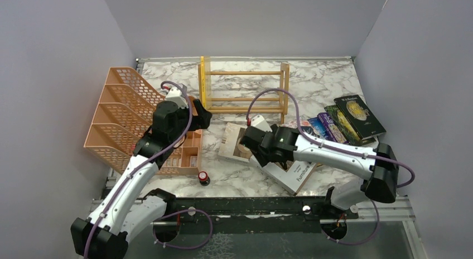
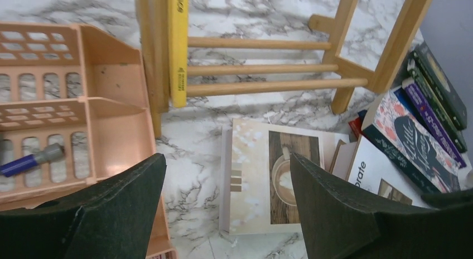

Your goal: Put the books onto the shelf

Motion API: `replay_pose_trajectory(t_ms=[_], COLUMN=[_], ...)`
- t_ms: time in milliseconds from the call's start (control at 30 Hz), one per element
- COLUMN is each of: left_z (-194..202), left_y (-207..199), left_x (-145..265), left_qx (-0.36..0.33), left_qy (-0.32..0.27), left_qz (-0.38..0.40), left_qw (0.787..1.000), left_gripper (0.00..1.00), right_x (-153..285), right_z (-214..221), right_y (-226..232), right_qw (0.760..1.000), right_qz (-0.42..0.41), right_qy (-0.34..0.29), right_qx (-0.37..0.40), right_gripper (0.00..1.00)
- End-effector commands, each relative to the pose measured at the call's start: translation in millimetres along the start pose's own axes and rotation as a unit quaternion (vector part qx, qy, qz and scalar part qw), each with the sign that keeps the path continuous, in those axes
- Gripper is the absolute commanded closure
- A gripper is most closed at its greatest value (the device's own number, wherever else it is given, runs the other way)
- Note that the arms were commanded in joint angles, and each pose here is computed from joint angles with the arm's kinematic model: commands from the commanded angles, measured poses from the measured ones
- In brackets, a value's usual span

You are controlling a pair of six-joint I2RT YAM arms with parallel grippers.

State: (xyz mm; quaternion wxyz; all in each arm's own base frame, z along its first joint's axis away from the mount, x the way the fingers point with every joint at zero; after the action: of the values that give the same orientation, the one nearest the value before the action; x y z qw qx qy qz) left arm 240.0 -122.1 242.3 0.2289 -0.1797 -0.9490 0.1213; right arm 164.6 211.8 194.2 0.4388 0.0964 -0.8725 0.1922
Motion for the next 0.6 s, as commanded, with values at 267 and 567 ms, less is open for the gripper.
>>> replay_pose_trajectory(t_ms=[267, 567], left_z=[-47, -44], left_y=[24, 22], left_x=[48, 49], left_qx=[0.006, 0.006], left_qy=[-0.131, -0.120], left_qz=[-0.136, -0.132], left_qw=[0.982, 0.984], left_gripper=[0.13, 0.13], right_x=[10, -13], right_z=[83, 107], right_y=[30, 59], right_qw=[0.977, 0.960], right_qz=[0.172, 0.227], right_qy=[0.045, 0.026], right_qx=[0.114, 0.162], right_gripper=[0.16, 0.06])
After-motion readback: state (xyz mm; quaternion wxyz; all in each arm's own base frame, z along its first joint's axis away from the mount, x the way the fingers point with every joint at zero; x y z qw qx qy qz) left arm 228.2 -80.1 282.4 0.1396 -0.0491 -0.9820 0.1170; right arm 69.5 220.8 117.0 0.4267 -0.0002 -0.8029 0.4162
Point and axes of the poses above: each gripper's point midway between its finger pads, its own x axis back along the fingers, its own y axis along the line the jaws close on, z = x × y, the point moved 6 cm from there along x, back along the fingers, and after that the axes turned 6 degrees about -x, right-handed, at the moved point
